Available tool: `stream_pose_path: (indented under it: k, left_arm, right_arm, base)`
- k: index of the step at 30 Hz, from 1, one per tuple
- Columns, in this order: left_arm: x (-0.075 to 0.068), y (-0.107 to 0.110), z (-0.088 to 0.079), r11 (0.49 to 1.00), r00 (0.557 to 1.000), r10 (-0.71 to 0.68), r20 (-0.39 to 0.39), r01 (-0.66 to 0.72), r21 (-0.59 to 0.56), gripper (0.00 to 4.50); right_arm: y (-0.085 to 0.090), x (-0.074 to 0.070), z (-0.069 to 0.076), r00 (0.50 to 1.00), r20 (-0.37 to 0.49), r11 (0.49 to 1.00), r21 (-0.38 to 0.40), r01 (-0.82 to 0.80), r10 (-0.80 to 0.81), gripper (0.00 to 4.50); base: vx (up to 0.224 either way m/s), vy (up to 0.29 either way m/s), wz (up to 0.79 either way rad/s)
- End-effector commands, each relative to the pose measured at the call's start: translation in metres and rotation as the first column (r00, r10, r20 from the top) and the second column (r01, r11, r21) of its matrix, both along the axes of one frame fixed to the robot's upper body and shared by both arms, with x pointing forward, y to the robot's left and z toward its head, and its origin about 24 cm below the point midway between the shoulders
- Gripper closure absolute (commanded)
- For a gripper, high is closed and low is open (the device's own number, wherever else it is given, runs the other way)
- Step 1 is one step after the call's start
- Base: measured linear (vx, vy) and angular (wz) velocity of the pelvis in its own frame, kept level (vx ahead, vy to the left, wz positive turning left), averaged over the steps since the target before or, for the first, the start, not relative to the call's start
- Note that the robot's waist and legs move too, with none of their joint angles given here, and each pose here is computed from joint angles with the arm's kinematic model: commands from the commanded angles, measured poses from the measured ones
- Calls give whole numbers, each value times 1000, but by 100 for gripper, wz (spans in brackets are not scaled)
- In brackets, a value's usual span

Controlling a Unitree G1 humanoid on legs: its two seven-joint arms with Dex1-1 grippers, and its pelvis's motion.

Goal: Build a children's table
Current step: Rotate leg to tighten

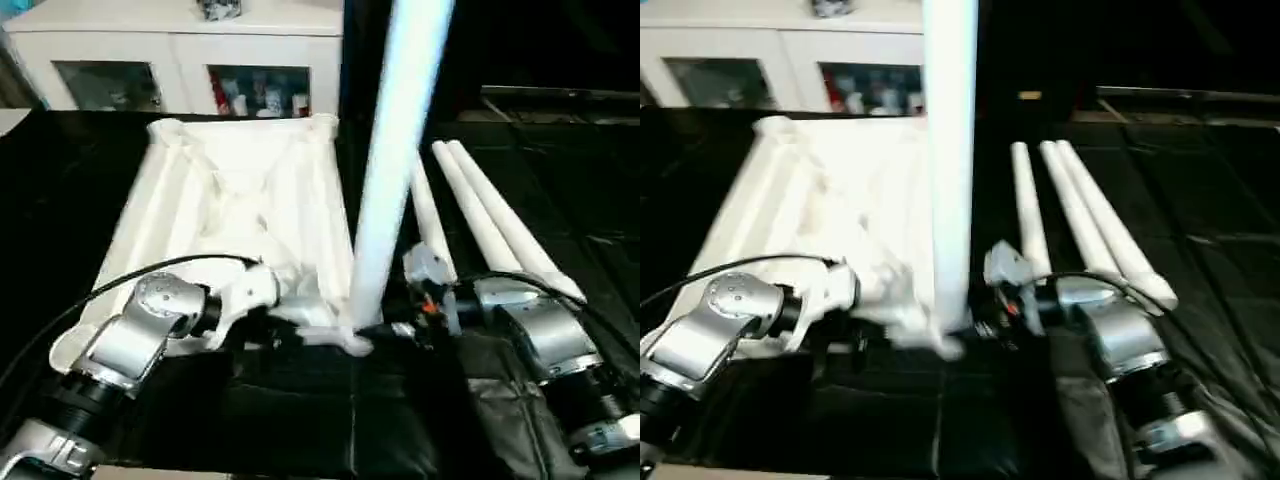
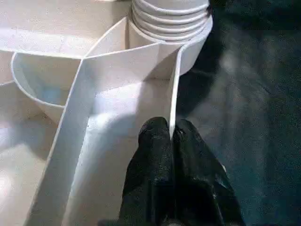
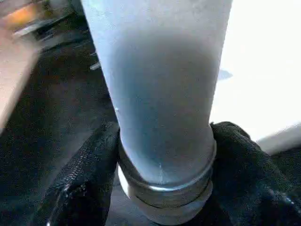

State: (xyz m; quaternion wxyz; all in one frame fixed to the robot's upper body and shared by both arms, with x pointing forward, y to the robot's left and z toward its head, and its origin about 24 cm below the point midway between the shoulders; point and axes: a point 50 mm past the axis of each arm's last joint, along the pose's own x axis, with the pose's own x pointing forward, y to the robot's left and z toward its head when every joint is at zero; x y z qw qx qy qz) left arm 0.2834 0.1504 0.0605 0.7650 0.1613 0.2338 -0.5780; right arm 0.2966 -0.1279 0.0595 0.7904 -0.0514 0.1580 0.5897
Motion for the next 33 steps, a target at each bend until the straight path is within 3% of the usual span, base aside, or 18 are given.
stream_pose_path:
  k: [1,4,8,9,14,15,16,22,28,31,33]
  left_arm:
    - [3,-22,12,980,990,143,-1,-142,-138,450]
    - [3,-27,13,969,981,195,-5,-193,-154,450]
    - [5,-36,14,926,942,336,-9,-332,-179,450]
    - [6,-41,15,899,915,403,-2,-397,-187,450]
    - [5,-51,18,880,896,443,7,-434,-192,450]
    - [5,-51,19,883,898,440,11,-430,-190,450]
    - [5,-52,19,886,900,435,14,-425,-186,450]
    - [6,-41,17,901,909,414,33,-405,-153,450]
    - [6,-27,17,940,943,328,59,-319,-121,450]
    - [3,-18,16,979,977,193,89,-185,-87,450]
    - [0,-15,15,990,987,127,94,-121,-72,450]
  right_arm:
    - [35,2,-12,992,-46,992,41,121,-119,185]
    - [45,3,-15,984,-64,985,51,167,-163,185]
    - [66,9,-17,951,-97,952,60,301,-295,185]
    - [75,14,-16,923,-101,925,53,377,-371,185]
    - [82,19,-13,901,-63,898,79,433,-429,185]
    - [82,19,-13,901,-61,898,78,434,-430,129]
    - [81,19,-13,901,-54,898,74,433,-430,129]
    - [67,20,-9,911,-35,906,97,412,-411,73]
    - [37,21,-4,933,19,929,95,357,-360,25]
    - [14,19,1,965,91,969,43,242,-245,11]
    - [7,17,4,976,106,982,30,189,-191,4]
  base:
    - [0,0,0]
    - [0,0,0]
    - [0,0,0]
    - [0,0,0]
    - [0,0,0]
    - [0,0,0]
    - [0,0,0]
    - [0,0,0]
    - [0,0,0]
    - [0,0,0]
    - [0,0,0]
